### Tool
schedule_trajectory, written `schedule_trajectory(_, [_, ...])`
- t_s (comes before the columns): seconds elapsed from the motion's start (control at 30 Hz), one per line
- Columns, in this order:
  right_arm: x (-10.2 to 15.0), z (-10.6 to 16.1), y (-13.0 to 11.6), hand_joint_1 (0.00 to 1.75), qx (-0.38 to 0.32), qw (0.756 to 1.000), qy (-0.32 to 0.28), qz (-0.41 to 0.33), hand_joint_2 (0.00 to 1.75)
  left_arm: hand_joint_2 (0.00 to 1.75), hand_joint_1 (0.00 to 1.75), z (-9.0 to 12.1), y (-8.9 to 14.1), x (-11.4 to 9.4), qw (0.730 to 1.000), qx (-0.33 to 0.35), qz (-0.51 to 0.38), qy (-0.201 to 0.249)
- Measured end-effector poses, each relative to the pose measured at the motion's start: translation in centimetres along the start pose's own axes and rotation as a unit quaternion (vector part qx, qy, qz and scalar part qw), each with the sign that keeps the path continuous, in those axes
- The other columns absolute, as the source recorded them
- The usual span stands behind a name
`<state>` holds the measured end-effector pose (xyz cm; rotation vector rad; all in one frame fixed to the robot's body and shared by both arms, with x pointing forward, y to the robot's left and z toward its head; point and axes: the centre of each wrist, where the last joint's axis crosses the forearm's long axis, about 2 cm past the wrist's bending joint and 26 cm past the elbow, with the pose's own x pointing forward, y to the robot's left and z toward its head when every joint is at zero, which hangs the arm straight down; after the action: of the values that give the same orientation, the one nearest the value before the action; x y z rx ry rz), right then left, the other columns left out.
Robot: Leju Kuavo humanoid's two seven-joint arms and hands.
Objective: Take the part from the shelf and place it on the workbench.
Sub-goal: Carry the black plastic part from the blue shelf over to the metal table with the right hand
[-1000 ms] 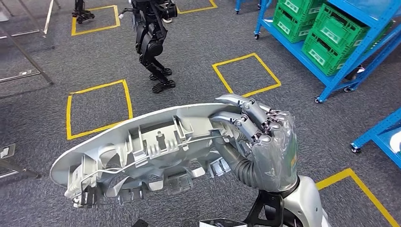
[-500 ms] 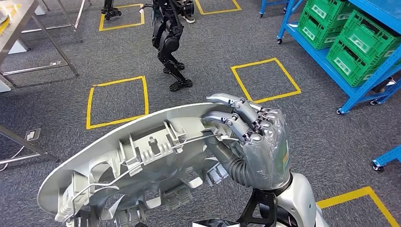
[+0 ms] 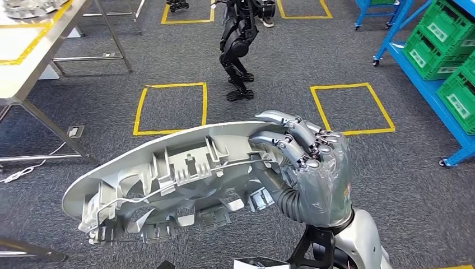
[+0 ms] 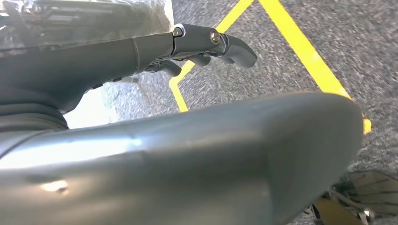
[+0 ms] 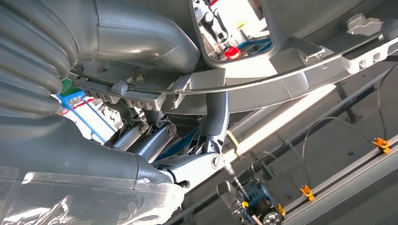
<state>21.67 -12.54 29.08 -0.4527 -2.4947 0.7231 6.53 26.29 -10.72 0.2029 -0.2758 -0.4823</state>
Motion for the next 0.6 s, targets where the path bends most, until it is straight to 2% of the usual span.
schedule_trajectory(0.33, [-0.27, 0.57, -0.6, 1.75, -0.009, 1.0, 0.012, 0.003, 1.75, 1.75, 0.0, 0.18, -0.73, 0.29, 1.0, 0.001, -0.001, 0.0])
schedule_trajectory(0.6, [0.03, 0.1, -0.3, 1.75, -0.002, 1.0, -0.006, -0.007, 1.75, 1.75, 0.0, 0.12, -0.55, 0.4, 1.0, 0.0, 0.017, 0.004])
